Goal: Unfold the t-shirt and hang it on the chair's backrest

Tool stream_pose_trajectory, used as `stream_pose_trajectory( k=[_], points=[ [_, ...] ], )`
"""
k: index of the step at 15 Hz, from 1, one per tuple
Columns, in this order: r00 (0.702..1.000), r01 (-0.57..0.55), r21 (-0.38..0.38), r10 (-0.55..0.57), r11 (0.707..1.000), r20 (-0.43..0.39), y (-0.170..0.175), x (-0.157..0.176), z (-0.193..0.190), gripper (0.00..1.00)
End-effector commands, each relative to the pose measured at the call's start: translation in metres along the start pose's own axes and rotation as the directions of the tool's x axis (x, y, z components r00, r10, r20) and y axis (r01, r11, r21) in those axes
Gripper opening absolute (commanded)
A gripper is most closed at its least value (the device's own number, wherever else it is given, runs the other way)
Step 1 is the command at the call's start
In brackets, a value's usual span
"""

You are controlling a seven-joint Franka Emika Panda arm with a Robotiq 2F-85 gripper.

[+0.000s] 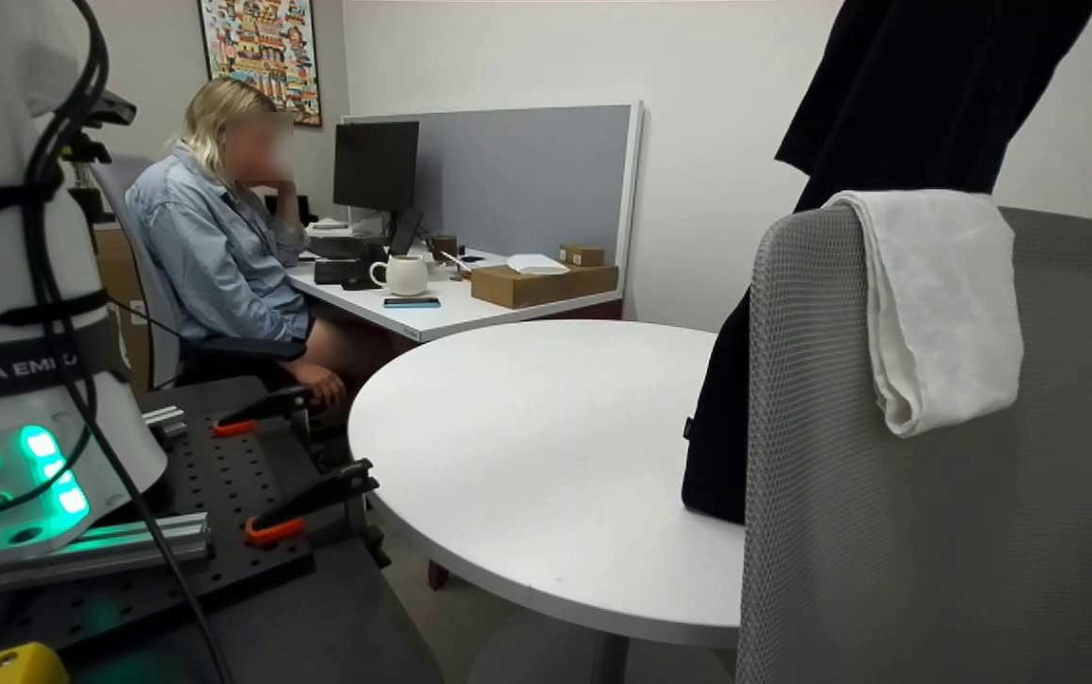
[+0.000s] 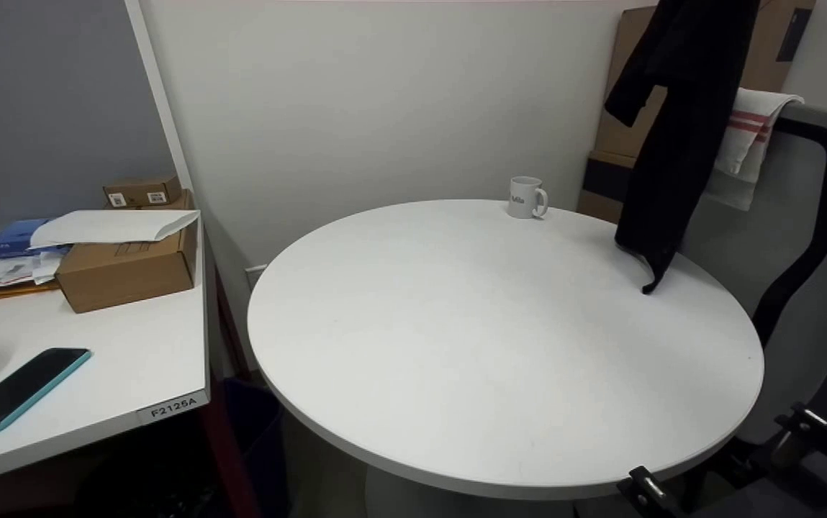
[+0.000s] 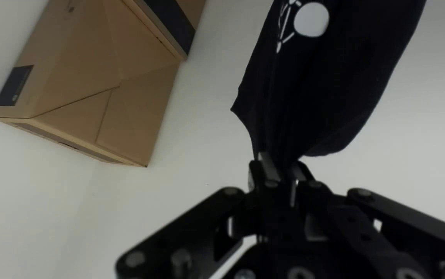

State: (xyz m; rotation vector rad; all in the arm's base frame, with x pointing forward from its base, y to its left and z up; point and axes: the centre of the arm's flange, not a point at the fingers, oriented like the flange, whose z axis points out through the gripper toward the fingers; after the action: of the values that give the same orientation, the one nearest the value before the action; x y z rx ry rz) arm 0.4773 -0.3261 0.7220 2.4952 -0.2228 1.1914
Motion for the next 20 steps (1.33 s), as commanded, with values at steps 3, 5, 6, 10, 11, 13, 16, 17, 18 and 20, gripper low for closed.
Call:
stream_pose_trajectory(
  k=[3, 5, 6, 10, 11, 13, 16, 17, 18, 20],
  points=[
    [0.998, -0.053, -0.095, 0.056, 0.994, 0.019, 0.071, -0.012, -0.013, 0.02],
    [0.996, -0.06, -0.116, 0.066, 0.991, 0.052, 0.088, -0.028, -0.022, 0.02],
    [0.995, -0.055, -0.121, 0.064, 0.991, 0.075, 0.094, -0.037, -0.024, 0.02],
    [0.984, -0.043, -0.116, 0.062, 0.992, 0.167, 0.111, -0.064, -0.02, 0.33],
    [0.983, -0.045, -0.122, 0.066, 0.991, 0.17, 0.114, -0.068, -0.02, 0.36],
    [0.983, -0.045, -0.131, 0.068, 0.99, 0.173, 0.118, -0.071, -0.02, 0.51],
    [0.984, -0.042, -0.138, 0.065, 0.99, 0.168, 0.118, -0.07, -0.019, 0.74],
    [0.985, -0.038, -0.136, 0.061, 0.99, 0.164, 0.116, -0.069, -0.018, 0.81],
    [0.987, -0.032, -0.126, 0.051, 0.991, 0.153, 0.112, -0.065, -0.017, 0.87],
    [0.993, -0.002, -0.079, 0.011, 0.997, 0.117, 0.095, -0.054, -0.016, 0.99]
  ],
)
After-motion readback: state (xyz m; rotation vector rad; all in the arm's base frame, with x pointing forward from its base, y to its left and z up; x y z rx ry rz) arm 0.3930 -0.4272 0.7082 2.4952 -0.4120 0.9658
